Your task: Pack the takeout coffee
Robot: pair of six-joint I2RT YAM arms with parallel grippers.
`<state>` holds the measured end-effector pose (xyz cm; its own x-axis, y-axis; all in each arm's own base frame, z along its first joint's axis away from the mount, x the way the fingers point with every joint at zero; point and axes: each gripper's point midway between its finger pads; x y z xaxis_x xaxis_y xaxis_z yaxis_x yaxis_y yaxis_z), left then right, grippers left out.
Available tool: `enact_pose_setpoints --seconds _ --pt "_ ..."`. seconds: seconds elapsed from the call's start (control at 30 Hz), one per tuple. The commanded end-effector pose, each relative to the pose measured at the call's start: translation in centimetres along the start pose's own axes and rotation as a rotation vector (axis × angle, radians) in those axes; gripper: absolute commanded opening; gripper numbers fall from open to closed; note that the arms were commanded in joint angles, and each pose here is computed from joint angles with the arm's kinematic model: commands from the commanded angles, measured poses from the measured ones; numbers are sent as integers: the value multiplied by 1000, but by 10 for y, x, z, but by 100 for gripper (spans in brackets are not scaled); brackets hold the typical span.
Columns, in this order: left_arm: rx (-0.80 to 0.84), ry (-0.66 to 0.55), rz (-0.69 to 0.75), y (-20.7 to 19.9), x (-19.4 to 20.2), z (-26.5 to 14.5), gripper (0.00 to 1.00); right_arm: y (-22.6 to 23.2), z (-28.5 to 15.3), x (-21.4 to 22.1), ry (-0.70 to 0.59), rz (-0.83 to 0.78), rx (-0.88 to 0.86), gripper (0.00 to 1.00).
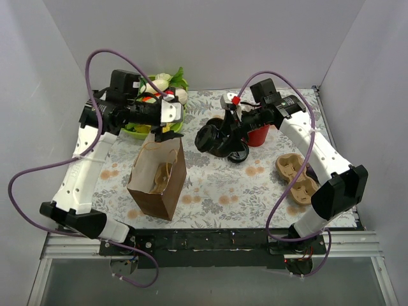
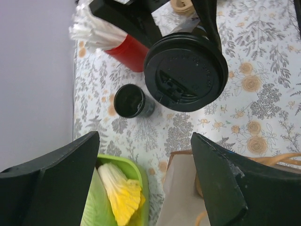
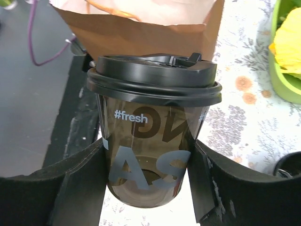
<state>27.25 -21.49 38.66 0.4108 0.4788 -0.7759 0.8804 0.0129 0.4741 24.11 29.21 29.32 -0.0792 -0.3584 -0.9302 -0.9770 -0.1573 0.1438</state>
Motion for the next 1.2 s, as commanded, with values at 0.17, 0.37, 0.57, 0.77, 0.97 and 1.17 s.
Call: enact_pose_setpoints --seconds 0.17,0.37,0.57,0.77,0.97,1.17 --pt "176 -154 185 -39 -41 21 82 30 -3 -21 -88 91 -119 67" --pt "194 -180 112 -44 -41 38 88 25 -3 -24 -81 70 -111 67" --pt "246 -157 95 -56 -32 46 90 21 -4 -25 -60 43 -104 67" --pt "250 -145 96 -55 -27 51 91 20 -1 -26 -33 -29 -98 67" --pt "238 -134 111 -51 -20 57 91 26 2 -22 1 -58 -103 67" --pt "255 -140 129 -53 -21 58 93 27 3 -26 -7 -63 -105 67"
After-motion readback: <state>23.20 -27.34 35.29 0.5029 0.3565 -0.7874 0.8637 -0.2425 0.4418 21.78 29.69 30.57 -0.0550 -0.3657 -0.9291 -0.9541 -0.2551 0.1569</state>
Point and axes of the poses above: each gripper's point midway between its finger pads, its own z axis out along the fingers, its own y axis along the line the jaws close on, x = y × z, and after that the axes turned 1 degree about z, right-handed
